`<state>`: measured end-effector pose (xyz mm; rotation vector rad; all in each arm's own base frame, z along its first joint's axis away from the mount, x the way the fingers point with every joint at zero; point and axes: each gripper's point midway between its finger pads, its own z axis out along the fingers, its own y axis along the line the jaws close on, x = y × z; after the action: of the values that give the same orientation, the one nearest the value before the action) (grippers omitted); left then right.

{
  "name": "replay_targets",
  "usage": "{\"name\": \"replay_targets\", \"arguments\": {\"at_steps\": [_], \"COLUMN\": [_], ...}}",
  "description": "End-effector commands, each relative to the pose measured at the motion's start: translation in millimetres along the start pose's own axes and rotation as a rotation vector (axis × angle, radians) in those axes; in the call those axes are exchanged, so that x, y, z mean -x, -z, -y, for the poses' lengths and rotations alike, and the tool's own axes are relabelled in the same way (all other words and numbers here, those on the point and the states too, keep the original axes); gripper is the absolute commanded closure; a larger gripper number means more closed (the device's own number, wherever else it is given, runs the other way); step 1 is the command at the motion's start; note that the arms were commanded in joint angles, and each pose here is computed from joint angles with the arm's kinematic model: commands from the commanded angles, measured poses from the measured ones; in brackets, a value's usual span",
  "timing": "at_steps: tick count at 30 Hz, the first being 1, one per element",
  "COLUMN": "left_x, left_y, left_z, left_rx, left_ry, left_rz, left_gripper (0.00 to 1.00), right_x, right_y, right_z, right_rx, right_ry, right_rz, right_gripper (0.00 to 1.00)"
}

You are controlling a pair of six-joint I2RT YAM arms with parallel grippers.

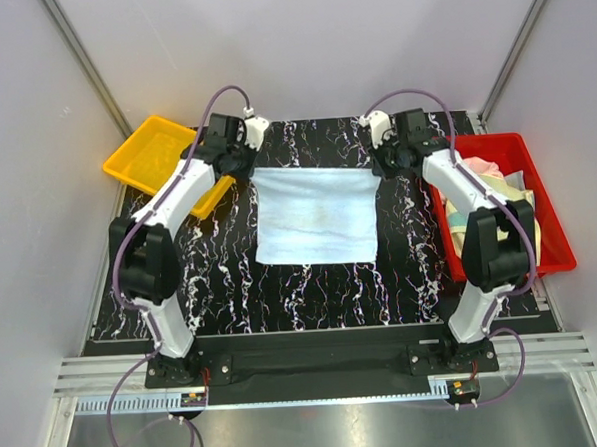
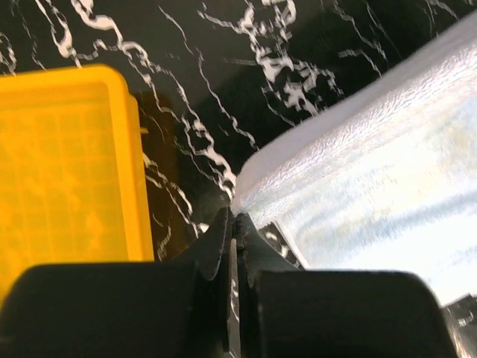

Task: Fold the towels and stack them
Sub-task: Fold the towel

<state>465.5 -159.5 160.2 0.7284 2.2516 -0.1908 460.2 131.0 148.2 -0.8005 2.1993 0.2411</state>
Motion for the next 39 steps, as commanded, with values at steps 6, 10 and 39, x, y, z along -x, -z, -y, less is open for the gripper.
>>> {"name": "replay_targets", "arguments": {"at_steps": [6,10,39], "left_x": [-32,-44,-109], "left_y": [34,41,87], "left_z": [13,27,74], "left_rx": [0.046,0.012,0.055], "left_ry": [-0.002,0.024,0.118], "left_rz": [-0.007,-0.011,-0.148], "left_gripper": [1.0,1.0,0.65], "right_x": [-41,-48,-94], "right_y": [19,29,59], "right_z": [-28,-42,-96], "right_rx": [-0.053,-0.045,-0.036], "right_ry": [-0.005,0.038,-0.172], "right_rz": [-0.058,-0.058,-0.194], "right_gripper": [1.0,1.0,0.64]}}
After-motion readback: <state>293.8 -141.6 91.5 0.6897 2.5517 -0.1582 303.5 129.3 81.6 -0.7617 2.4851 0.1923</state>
